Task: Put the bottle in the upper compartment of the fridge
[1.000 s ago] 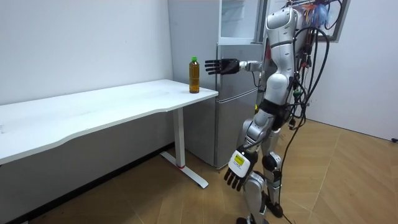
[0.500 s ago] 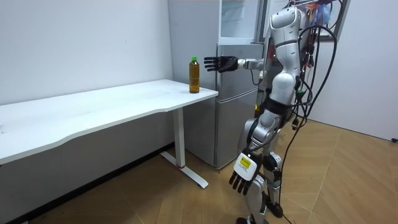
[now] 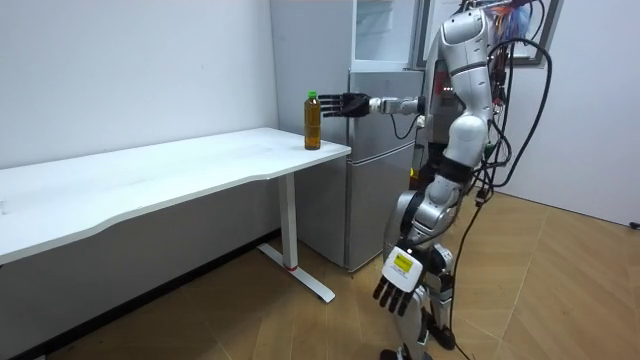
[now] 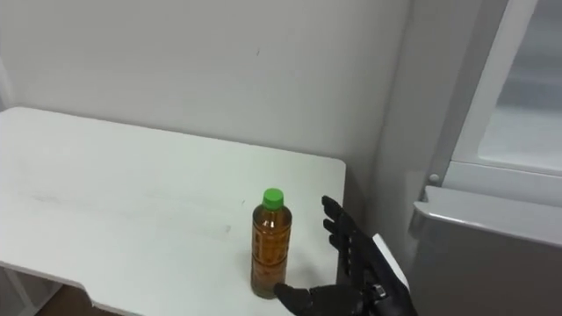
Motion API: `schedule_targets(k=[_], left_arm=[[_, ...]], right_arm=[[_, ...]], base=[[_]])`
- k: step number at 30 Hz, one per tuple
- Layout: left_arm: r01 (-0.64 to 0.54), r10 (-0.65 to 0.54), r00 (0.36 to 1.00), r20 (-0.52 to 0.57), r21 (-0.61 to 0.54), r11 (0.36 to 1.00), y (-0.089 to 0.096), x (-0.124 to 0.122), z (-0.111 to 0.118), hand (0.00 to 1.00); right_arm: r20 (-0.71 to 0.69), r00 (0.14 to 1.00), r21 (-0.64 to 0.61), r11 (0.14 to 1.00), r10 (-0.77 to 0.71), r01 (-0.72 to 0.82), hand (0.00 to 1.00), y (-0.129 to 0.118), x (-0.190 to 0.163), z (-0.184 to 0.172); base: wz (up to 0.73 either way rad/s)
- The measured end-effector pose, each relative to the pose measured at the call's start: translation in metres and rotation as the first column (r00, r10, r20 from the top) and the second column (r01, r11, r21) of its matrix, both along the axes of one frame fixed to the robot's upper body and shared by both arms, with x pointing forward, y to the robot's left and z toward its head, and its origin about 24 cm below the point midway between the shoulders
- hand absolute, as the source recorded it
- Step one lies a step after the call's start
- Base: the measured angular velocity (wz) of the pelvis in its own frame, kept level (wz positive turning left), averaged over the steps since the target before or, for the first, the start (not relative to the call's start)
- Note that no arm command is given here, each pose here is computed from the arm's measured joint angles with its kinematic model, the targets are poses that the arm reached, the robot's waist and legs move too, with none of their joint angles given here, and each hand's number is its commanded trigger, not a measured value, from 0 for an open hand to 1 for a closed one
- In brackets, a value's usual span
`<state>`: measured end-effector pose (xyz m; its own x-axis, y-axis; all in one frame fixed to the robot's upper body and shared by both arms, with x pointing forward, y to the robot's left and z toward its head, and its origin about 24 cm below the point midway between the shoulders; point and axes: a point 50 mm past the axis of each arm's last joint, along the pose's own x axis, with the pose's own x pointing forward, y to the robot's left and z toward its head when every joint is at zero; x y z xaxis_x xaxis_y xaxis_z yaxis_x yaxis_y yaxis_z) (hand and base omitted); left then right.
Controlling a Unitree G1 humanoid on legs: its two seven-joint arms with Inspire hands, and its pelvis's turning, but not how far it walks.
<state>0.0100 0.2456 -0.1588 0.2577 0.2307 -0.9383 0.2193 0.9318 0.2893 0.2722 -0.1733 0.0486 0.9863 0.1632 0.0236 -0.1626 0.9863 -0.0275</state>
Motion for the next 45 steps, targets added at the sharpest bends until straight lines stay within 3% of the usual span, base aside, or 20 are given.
schedule_targets(k=[18, 29, 45], left_arm=[[0.005, -0.006, 0.999, -0.037, -0.011, 1.000, -0.006, 0.004, -0.003, 0.00], [0.078, -0.079, 0.996, -0.028, -0.039, 0.996, -0.016, 0.012, -0.005, 0.00], [0.090, -0.091, 0.996, -0.023, -0.039, 0.995, -0.018, 0.012, -0.005, 0.00]], right_arm=[[-0.181, 0.968, 0.021, 0.983, -0.176, 0.183, 0.00, -0.004, 0.032, -0.033], [-0.162, 0.952, 0.038, 0.963, -0.258, 0.268, 0.00, -0.005, 0.039, -0.031], [-0.147, 0.920, 0.001, 0.930, -0.362, 0.366, 0.00, -0.010, 0.041, -0.032]], base=[[0.09], [0.04], [0.07]])
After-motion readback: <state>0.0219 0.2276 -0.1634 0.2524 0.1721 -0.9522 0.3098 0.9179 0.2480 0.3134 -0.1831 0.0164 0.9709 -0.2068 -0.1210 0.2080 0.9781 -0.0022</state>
